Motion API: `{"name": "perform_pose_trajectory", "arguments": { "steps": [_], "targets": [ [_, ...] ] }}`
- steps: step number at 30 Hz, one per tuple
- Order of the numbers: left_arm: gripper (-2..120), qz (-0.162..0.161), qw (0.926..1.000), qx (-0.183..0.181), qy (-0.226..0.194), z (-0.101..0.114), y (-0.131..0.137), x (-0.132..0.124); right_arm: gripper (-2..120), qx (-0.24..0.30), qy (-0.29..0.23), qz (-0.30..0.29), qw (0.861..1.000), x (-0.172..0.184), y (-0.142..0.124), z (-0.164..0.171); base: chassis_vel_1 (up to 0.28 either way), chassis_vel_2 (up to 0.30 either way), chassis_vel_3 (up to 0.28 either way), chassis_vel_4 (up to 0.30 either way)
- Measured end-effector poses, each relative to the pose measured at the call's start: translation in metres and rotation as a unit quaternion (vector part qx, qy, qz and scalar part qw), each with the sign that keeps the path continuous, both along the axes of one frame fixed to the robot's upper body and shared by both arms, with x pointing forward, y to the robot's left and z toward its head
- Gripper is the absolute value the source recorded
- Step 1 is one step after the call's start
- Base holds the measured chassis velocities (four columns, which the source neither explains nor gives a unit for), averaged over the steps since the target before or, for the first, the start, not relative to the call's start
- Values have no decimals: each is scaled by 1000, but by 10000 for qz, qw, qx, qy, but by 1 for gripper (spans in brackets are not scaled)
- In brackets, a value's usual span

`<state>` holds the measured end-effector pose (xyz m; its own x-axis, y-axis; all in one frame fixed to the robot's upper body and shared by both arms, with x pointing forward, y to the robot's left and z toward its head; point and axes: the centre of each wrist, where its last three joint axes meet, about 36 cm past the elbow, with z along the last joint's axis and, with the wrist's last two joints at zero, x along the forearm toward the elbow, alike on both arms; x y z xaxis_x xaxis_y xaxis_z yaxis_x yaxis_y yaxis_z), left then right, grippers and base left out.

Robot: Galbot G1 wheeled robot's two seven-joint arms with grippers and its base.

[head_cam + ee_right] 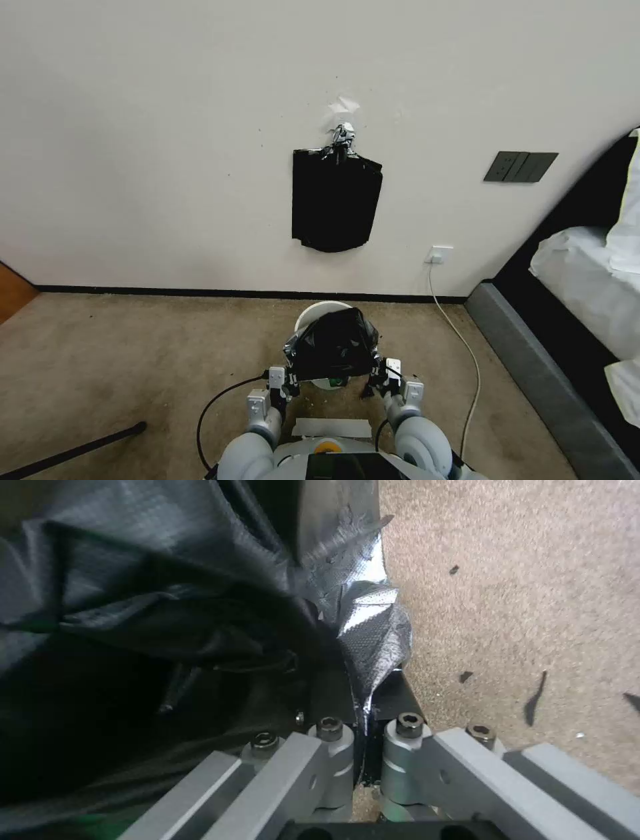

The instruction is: Place a trash bag onto the trash bin.

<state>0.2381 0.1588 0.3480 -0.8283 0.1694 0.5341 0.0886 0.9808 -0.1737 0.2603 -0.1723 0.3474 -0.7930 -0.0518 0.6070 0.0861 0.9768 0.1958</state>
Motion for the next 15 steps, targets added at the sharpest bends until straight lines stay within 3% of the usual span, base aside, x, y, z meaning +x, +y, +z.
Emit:
{"name": "perform_pose_trajectory", "arguments": {
  "steps": [15],
  "targets": [
    [1, 171, 9994, -33, -298, -13, 12, 18, 3, -3, -307, -61, 9995, -2, -6, -15, 0, 0, 0, 0]
  ]
}}
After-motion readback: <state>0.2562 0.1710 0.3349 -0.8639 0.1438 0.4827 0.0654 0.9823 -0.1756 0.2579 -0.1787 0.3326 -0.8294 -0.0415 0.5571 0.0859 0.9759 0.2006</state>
